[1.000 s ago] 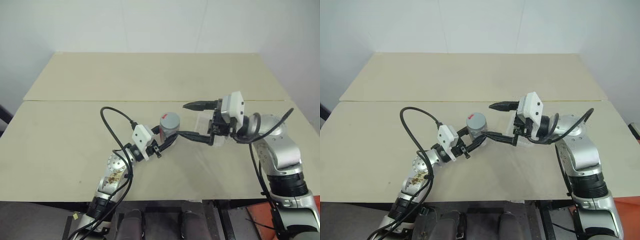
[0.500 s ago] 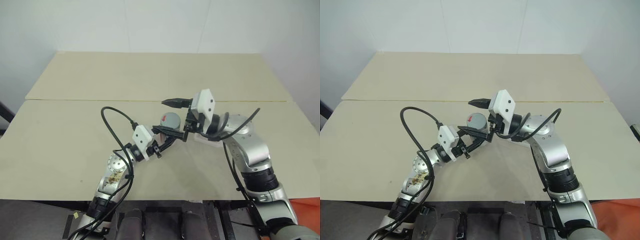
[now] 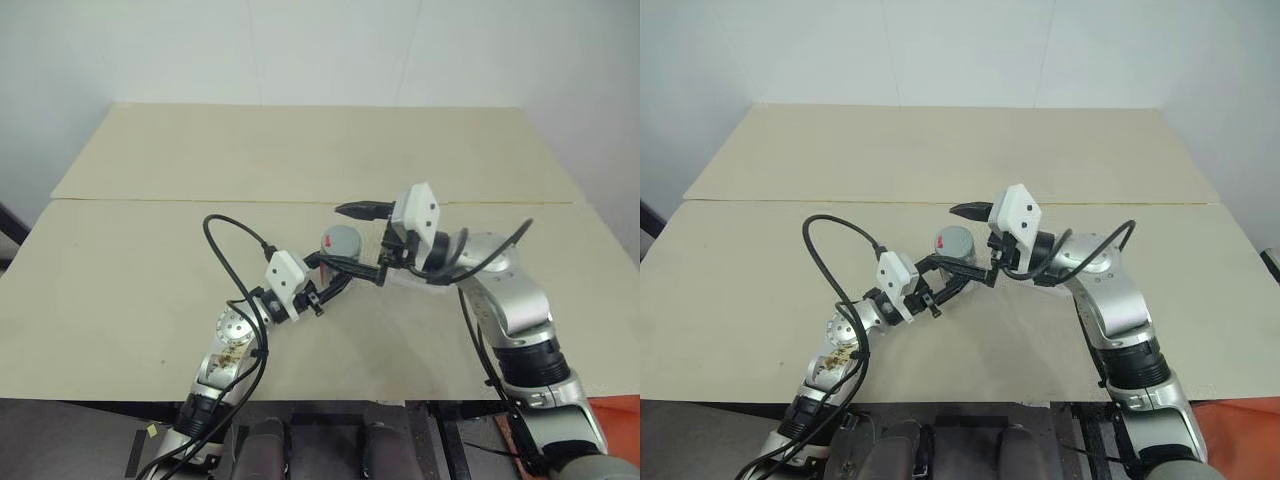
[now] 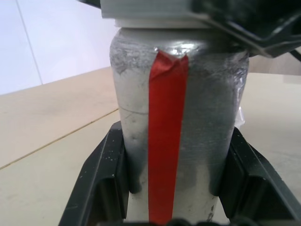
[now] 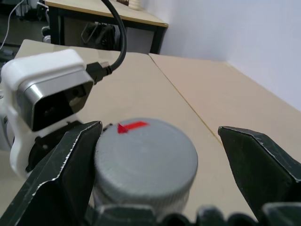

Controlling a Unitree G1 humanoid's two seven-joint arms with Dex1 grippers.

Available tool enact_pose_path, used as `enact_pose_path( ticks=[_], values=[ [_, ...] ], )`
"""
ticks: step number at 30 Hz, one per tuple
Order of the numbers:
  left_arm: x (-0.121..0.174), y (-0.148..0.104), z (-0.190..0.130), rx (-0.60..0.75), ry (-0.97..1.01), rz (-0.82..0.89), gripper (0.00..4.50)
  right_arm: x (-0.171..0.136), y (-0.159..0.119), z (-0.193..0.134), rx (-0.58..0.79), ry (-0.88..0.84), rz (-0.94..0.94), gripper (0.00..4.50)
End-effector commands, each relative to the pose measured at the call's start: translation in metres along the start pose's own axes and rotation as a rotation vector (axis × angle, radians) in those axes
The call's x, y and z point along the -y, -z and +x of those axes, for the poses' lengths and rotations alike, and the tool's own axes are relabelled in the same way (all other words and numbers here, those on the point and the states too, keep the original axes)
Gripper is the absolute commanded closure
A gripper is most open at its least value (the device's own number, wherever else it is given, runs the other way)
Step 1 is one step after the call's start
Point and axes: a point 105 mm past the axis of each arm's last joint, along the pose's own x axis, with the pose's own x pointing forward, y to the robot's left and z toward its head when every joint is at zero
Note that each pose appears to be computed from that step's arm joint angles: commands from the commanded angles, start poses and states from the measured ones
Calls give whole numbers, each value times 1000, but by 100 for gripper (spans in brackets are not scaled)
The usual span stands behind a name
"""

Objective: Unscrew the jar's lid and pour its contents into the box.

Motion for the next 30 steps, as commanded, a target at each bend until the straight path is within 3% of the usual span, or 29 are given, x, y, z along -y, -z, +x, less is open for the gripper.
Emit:
enact_pose_path(
  ticks=[1, 12, 30],
  values=[
    [3, -12, 3, 52, 25, 27, 245, 7, -12, -14, 21, 48, -47, 3],
    [3, -12, 3, 52, 35, 29, 245, 0, -15, -22, 29, 6, -23, 3],
    [3, -13, 3, 54, 28, 37, 245, -6, -12, -9, 68, -42, 125, 3]
  ],
)
